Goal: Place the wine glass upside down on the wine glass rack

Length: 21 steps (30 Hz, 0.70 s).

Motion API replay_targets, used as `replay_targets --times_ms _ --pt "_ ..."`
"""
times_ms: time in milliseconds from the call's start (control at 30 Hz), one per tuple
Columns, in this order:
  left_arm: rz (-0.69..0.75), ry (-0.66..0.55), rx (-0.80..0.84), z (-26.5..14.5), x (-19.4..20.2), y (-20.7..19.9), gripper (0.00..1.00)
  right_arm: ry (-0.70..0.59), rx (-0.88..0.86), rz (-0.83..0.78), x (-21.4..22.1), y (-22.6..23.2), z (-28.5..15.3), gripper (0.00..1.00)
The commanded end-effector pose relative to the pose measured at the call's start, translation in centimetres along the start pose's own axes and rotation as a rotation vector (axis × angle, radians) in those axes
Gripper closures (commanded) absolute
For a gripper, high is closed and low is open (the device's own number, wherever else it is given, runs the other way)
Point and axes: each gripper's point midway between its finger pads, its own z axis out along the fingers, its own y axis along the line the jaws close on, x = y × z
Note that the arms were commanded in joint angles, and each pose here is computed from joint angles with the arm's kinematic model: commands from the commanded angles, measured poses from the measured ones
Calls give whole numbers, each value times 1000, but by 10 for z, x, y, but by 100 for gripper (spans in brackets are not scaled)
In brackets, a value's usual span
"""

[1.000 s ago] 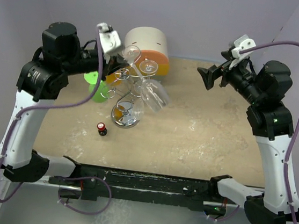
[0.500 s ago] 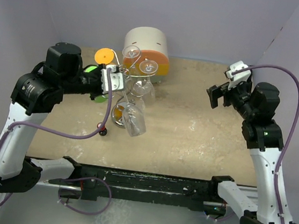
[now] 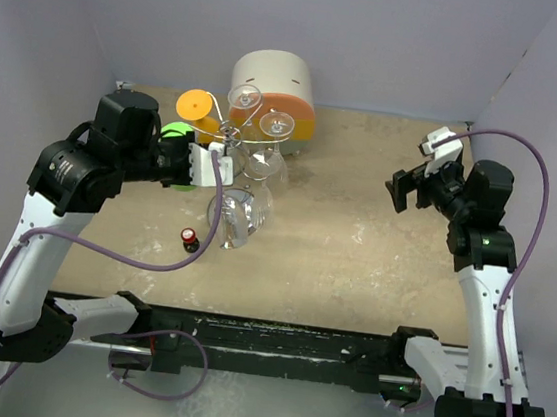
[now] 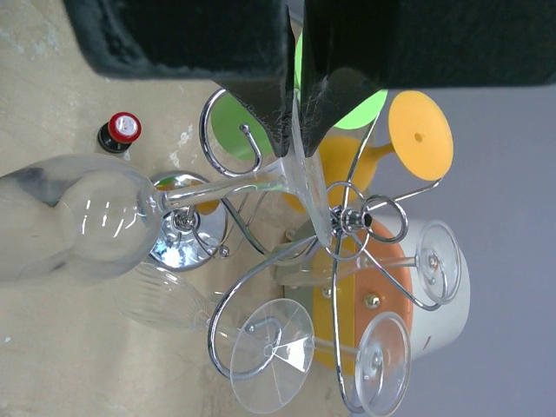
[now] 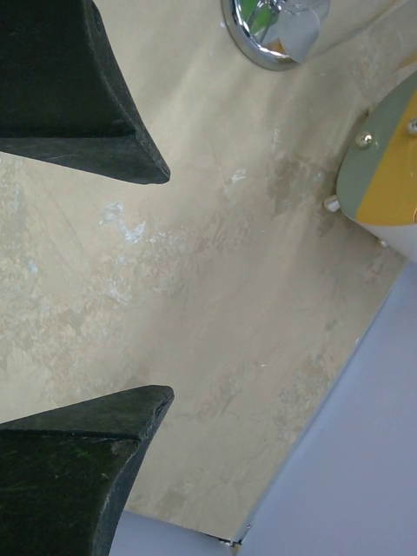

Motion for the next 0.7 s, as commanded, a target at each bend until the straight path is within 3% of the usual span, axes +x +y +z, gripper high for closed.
replay_targets --times_ms 0,667 --pt "77 -45 -55 -4 -12 13 100 -69 -24 -45 -14 1 -2 0" --pt "124 45 -136 10 5 34 100 -58 -37 -15 -7 -1 1 1"
